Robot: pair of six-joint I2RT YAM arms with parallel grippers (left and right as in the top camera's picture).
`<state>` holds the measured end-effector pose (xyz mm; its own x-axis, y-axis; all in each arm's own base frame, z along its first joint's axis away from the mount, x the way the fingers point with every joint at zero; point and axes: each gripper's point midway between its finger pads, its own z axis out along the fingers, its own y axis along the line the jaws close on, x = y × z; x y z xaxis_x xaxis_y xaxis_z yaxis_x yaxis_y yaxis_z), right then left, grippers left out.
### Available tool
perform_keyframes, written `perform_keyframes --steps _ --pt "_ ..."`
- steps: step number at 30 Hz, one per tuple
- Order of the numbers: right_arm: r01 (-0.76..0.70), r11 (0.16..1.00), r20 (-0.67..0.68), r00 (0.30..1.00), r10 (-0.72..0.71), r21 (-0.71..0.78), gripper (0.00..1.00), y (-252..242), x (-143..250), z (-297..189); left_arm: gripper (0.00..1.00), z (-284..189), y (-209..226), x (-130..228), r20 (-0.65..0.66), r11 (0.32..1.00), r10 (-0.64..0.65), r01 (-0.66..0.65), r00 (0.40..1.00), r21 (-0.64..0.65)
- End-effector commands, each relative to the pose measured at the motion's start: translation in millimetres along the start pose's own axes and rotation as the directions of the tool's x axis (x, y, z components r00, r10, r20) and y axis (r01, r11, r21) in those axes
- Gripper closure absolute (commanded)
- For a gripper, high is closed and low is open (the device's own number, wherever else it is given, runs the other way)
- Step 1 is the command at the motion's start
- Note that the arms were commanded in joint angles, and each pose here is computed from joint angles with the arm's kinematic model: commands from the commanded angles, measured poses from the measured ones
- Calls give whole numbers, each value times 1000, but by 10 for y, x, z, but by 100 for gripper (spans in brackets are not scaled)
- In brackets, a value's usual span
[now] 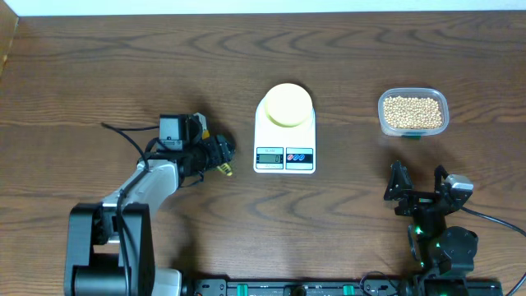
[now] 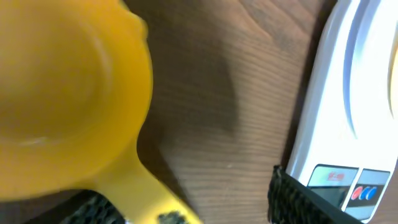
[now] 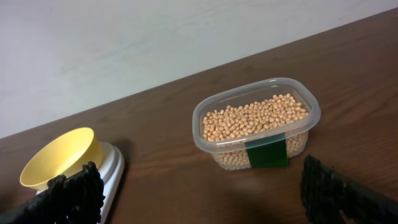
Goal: Scoop item into bowl and weigh 50g on scale
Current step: 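Reach the left gripper to the yellow scoop handle and grasp it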
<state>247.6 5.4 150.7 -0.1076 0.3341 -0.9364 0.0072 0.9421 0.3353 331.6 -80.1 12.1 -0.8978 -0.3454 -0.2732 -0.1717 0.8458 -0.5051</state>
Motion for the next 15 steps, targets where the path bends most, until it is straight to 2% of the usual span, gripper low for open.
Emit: perform_keyframes --steps 1,7,11,13,15 --pt "-9 1000 -4 1000 9 -1 1 6 17 0 31 198 325 377 -119 995 -61 50 991 -91" --pt "-9 1000 -4 1000 9 -1 1 6 17 0 42 215 347 368 -115 994 -60 49 992 -99" --pt "-9 1000 -4 1000 9 -1 1 6 17 0 42 211 408 340 -97 990 -62 49 993 -134" --pt "-9 1000 -4 1000 9 -1 1 6 17 0 34 202 440 322 -91 989 -67 54 994 -141" --pt "-9 1000 -4 1000 9 -1 1 6 17 0 33 171 516 294 -86 988 -67 54 994 -148"
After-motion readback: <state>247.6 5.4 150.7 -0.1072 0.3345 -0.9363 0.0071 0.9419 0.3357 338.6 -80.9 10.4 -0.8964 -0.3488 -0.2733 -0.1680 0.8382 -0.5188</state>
